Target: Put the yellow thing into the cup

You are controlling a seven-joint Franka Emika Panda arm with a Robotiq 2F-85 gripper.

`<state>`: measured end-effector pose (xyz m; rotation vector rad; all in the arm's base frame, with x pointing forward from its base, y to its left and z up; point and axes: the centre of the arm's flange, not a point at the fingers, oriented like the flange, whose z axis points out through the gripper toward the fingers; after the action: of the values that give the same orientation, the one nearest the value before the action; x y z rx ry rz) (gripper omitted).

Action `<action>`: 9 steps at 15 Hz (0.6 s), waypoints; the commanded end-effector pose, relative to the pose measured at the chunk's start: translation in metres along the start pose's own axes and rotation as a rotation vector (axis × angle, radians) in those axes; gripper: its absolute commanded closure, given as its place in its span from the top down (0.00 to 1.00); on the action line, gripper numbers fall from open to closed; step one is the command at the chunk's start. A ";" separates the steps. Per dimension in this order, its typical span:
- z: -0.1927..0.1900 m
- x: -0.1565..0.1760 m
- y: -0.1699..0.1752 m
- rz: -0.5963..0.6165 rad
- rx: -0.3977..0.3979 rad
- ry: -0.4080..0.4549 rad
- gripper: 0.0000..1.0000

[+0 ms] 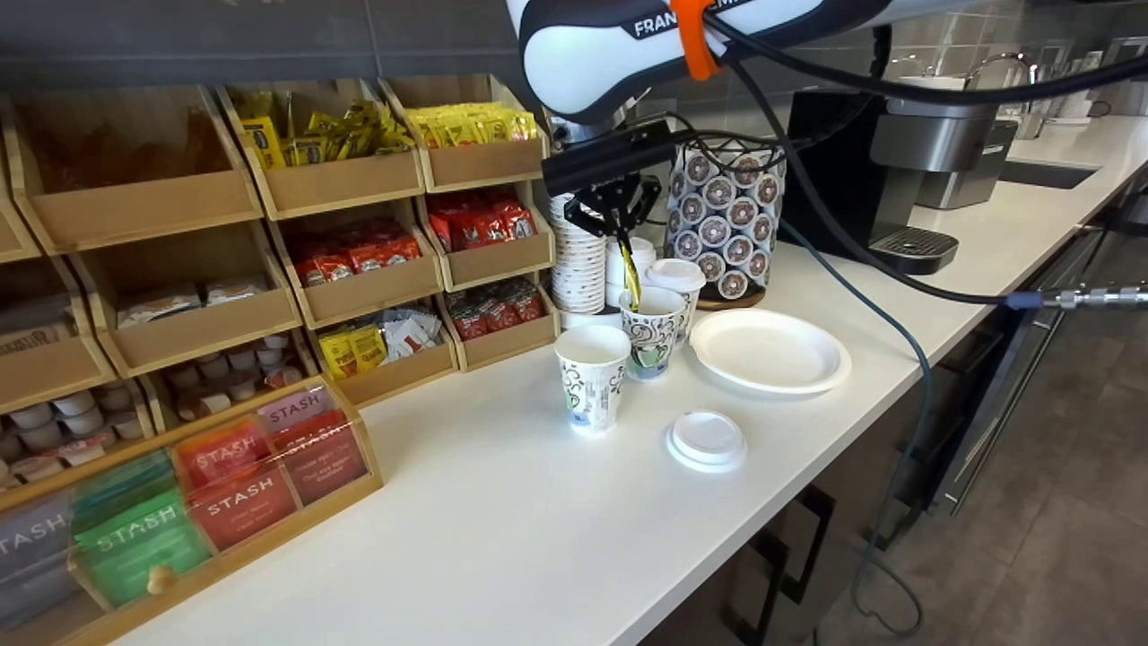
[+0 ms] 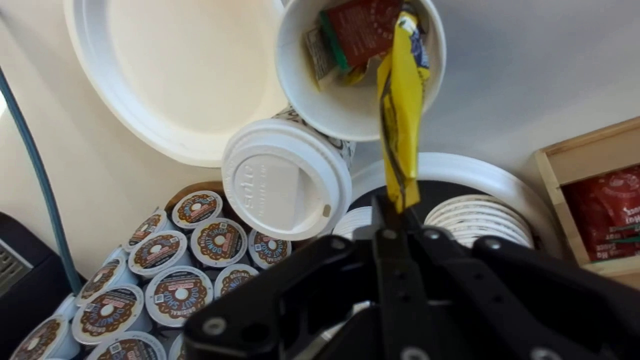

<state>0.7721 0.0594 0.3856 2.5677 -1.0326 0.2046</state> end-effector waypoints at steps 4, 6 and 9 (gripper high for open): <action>0.007 -0.044 0.036 0.216 -0.108 0.044 0.00; 0.013 -0.049 0.040 0.271 -0.138 0.065 0.00; 0.021 -0.052 0.044 0.331 -0.161 0.095 0.26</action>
<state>0.7428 0.0593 0.3741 2.2841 -1.3207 0.2640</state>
